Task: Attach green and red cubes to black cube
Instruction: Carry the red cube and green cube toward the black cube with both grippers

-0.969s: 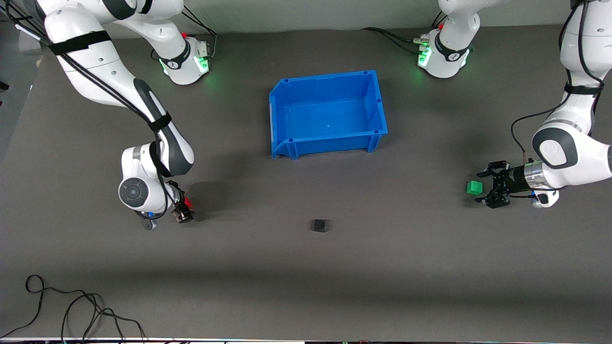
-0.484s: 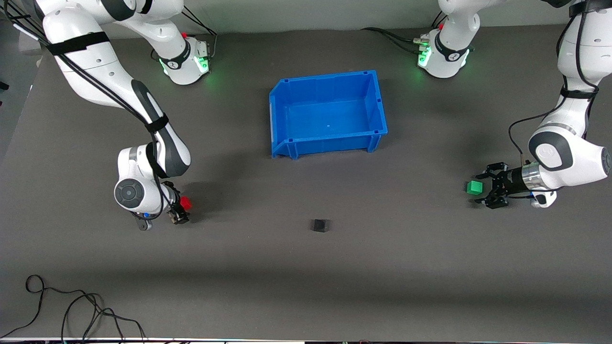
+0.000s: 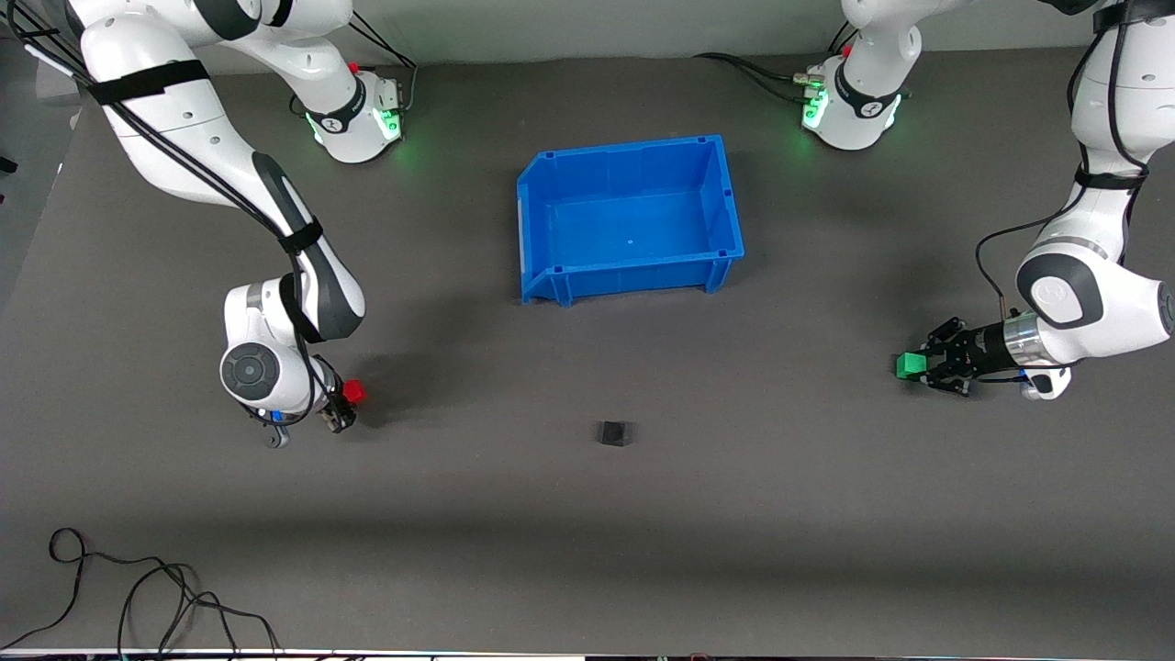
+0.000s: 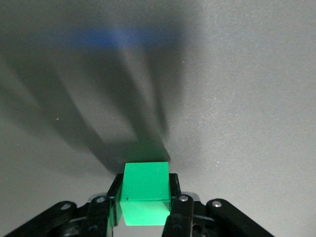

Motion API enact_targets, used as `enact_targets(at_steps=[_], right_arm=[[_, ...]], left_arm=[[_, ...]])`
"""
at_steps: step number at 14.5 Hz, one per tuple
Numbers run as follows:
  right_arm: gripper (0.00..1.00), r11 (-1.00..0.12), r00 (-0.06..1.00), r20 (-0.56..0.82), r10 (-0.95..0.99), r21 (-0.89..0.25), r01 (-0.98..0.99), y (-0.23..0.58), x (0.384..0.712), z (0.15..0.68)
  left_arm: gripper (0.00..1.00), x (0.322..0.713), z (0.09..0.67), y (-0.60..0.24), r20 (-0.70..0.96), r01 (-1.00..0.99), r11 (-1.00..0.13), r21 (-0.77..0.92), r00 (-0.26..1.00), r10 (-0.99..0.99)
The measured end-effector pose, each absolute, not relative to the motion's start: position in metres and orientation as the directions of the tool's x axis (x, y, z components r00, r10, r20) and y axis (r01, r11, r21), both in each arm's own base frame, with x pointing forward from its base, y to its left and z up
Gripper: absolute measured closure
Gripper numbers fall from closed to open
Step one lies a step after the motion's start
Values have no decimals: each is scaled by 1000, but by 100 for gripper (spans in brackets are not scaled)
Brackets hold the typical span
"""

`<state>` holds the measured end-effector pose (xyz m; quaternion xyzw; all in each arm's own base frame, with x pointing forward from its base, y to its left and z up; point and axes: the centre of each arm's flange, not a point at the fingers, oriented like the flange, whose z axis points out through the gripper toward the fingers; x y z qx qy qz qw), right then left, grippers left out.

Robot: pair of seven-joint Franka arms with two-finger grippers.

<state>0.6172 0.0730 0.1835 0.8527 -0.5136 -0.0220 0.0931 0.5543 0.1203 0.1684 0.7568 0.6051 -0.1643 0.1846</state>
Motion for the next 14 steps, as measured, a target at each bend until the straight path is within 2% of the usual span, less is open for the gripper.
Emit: enact_targets(at_steps=[3,5,9,12,14], right_arm=[[61,-457,471,57,-880,163,-874,83,625,194],[61,-416,423,26,-906,142,-898,98,629,202],[61,-278,273,-67,-960,78,-957,162,638,229],[61,-146,138,-157,-978,45,-988,224,648,260],[61,-65,51,-194,-980,67,-996,260,654,261]], left_arm=[[63,570,183,123,-465,981,-167,99,194,864],[63,592,206,115,-483,988,-122,94,152,862],[63,645,259,50,-502,996,-49,79,82,861],[63,660,263,-26,-503,998,-51,49,69,861],[63,663,256,-74,-492,995,-83,56,100,865]])
